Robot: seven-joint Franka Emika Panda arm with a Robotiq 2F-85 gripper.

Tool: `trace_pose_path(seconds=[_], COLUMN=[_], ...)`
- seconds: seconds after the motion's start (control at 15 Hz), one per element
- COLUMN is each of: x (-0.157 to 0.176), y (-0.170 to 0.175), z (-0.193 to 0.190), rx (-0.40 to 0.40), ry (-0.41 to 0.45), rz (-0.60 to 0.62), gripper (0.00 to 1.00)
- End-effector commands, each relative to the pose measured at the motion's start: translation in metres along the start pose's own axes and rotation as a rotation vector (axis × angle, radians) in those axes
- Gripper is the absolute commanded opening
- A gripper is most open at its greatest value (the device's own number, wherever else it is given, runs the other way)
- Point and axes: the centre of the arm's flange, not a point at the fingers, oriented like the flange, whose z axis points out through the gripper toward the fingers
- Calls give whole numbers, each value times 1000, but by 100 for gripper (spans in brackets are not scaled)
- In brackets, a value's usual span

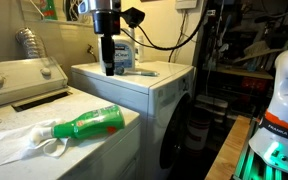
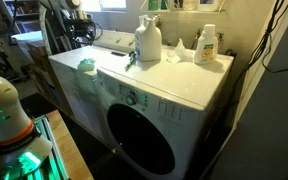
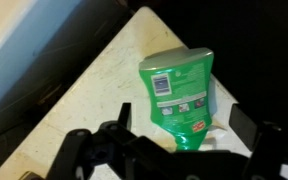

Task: Put the green bottle upright

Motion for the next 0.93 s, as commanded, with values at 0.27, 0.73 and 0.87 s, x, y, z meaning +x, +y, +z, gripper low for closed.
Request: trace_pose_path(seconds=[0.27, 0.73, 0.87], x=[77, 83, 98], y=[-72, -87, -80], z=[46, 63, 73], rx=[8, -14, -14], ry=[-112, -73, -117], rz=[-116, -163, -152], gripper=[100, 100, 100])
